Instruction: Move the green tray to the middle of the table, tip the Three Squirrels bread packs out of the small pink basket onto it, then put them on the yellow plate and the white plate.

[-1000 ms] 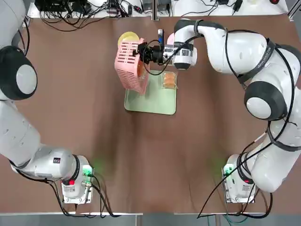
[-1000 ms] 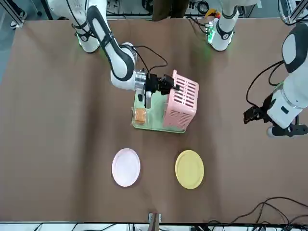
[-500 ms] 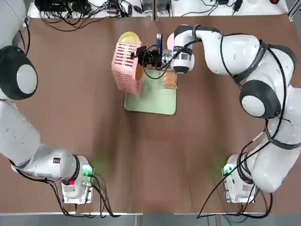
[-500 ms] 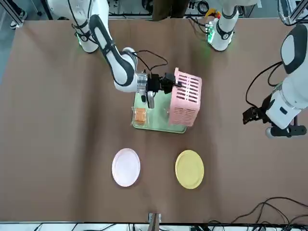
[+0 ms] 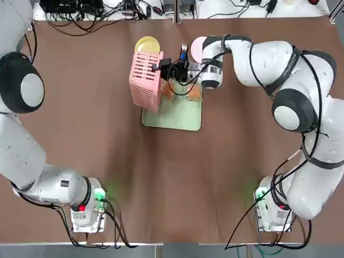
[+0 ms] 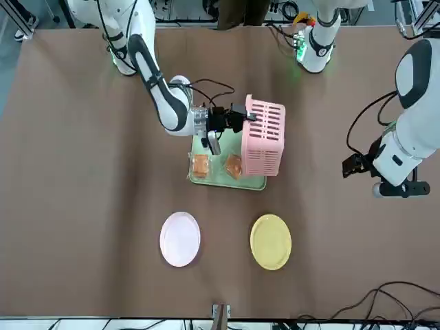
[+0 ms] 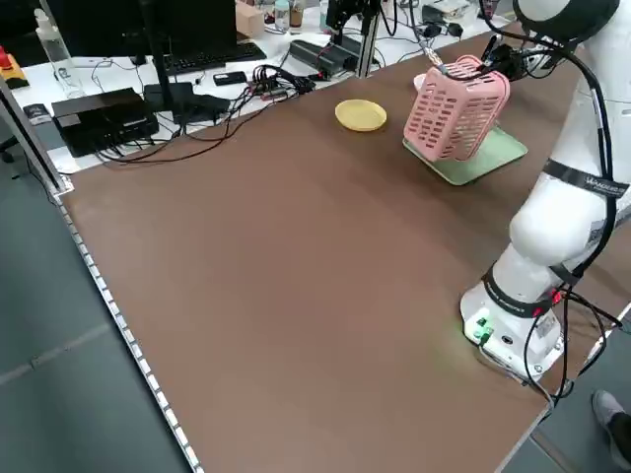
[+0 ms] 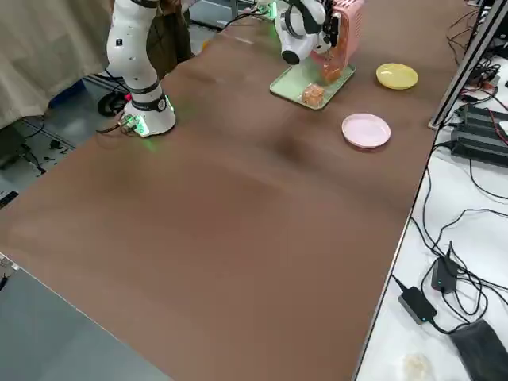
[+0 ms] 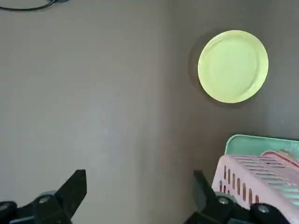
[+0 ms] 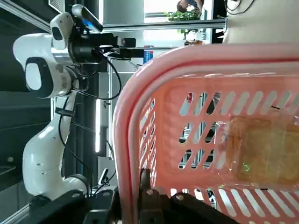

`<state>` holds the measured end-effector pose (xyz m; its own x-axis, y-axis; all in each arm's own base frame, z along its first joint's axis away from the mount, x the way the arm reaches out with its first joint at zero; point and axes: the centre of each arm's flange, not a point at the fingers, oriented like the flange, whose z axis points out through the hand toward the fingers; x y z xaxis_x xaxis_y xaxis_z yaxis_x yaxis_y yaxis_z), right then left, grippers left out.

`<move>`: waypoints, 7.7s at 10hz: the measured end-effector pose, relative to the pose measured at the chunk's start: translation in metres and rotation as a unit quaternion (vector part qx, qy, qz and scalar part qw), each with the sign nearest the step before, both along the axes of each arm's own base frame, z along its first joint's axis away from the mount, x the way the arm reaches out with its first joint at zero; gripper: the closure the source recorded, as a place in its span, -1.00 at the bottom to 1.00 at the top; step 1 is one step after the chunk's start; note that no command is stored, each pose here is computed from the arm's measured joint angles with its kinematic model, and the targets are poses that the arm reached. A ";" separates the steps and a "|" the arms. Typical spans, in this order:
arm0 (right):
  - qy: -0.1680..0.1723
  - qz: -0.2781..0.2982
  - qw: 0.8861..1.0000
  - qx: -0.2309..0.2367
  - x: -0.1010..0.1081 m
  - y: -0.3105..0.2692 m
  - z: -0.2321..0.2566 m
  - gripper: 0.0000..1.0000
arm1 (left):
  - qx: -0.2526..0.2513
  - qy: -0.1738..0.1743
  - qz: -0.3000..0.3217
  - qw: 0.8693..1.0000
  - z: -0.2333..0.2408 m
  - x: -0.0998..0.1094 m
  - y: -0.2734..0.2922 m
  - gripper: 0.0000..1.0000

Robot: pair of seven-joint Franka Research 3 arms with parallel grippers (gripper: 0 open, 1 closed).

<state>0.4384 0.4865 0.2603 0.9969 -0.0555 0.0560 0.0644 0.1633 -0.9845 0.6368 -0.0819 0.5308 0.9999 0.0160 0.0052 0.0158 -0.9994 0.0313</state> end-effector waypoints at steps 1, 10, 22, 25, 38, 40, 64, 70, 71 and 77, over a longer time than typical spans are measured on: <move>-0.004 0.001 1.000 0.006 -0.002 -0.003 -0.004 0.86 | 0.000 0.000 0.000 1.000 0.000 0.000 0.000 -1.00; -0.037 0.004 0.995 0.088 -0.008 -0.035 -0.028 0.86 | 0.000 0.000 0.000 1.000 0.000 0.000 0.000 -1.00; -0.051 0.005 0.992 0.114 -0.024 -0.084 -0.035 0.86 | 0.000 0.001 -0.002 1.000 -0.002 0.000 -0.002 -1.00; -0.077 0.015 0.979 0.186 -0.031 -0.080 -0.025 0.86 | 0.000 0.001 -0.002 1.000 -0.002 0.000 -0.003 -1.00; -0.113 -0.013 0.970 0.214 0.029 -0.047 -0.047 0.86 | 0.000 0.003 -0.008 1.000 -0.004 0.000 -0.010 -1.00; -0.113 -0.024 0.971 0.209 0.040 -0.041 -0.039 0.86 | 0.000 0.003 -0.008 1.000 -0.004 0.000 -0.010 -1.00; 0.001 -0.055 0.996 -0.072 0.054 -0.128 0.166 0.86 | 0.001 0.017 -0.137 0.990 -0.123 -0.012 -0.206 -1.00; 0.006 -0.029 0.945 -0.326 0.069 -0.282 0.168 0.86 | 0.013 0.043 -0.133 0.990 -0.235 -0.047 -0.306 -1.00; 0.006 -0.028 0.923 -0.385 0.075 -0.317 0.168 0.86 | 0.012 0.044 -0.131 0.990 -0.232 -0.048 -0.305 -1.00; 0.105 0.027 0.773 -0.625 0.070 -0.429 0.148 0.86 | -0.027 0.017 -0.107 0.994 -0.245 -0.092 -0.302 -1.00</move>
<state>0.5080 0.0571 0.4082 0.9904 -0.0471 -0.1302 -0.0918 -0.9274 -0.3628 0.5443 -0.3839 0.2857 0.9800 -0.1975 -0.0242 -0.1947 -0.9769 0.0885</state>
